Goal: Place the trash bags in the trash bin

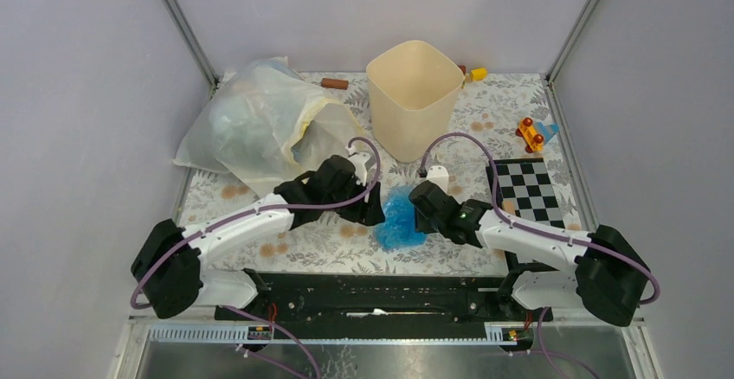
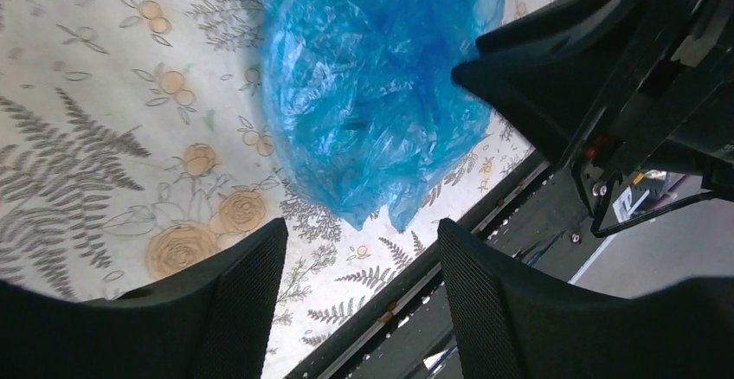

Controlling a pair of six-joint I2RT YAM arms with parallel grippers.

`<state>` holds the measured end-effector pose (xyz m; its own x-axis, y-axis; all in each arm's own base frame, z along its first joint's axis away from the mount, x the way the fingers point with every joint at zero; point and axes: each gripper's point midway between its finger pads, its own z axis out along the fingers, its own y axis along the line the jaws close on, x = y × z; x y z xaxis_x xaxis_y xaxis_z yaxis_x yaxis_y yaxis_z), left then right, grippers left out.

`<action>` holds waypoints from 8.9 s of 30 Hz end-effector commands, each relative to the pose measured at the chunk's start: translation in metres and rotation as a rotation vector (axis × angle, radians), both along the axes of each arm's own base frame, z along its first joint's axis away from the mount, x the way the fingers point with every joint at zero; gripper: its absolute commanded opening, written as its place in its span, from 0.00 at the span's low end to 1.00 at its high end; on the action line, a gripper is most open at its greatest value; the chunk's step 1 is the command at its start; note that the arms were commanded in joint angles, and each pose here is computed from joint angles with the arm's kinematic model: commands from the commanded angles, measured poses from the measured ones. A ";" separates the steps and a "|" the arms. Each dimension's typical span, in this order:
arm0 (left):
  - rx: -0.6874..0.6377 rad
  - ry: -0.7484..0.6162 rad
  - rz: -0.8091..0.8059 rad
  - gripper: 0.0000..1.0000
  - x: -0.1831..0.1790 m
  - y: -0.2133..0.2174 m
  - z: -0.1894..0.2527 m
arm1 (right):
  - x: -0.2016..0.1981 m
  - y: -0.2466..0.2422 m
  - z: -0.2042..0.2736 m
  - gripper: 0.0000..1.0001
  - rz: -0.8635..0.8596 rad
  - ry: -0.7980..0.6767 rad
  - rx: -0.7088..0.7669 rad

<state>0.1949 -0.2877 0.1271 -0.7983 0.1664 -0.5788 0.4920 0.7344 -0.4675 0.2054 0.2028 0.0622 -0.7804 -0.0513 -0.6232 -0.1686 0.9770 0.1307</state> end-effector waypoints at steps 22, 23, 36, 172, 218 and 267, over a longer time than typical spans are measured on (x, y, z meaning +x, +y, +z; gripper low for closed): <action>0.112 -0.042 0.143 0.00 0.021 -0.008 -0.065 | 0.010 -0.017 0.048 0.00 -0.055 -0.162 0.075; 0.137 -0.056 0.170 0.00 0.024 -0.001 -0.065 | 0.012 -0.025 0.053 0.00 -0.092 -0.187 0.067; 0.171 -0.138 0.244 0.02 0.027 0.030 -0.043 | 0.016 -0.063 0.081 0.00 -0.212 -0.316 0.056; -0.148 -0.170 0.527 0.00 0.082 0.110 0.035 | 0.083 -0.060 0.074 0.82 -0.312 -0.353 -0.156; -0.159 -0.158 0.529 0.00 0.083 0.115 0.024 | 0.014 0.050 0.022 0.67 0.147 -0.170 0.640; -0.452 -0.105 0.008 0.00 -0.031 0.044 0.219 | -0.017 0.024 0.270 0.00 0.324 -0.321 0.575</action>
<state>0.1553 -0.2259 0.2132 -0.8751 -0.0980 -0.4739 0.3149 0.6281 -0.7116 0.1731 0.2051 0.2188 -0.6968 0.1259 -0.7061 -0.3937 0.7557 0.5233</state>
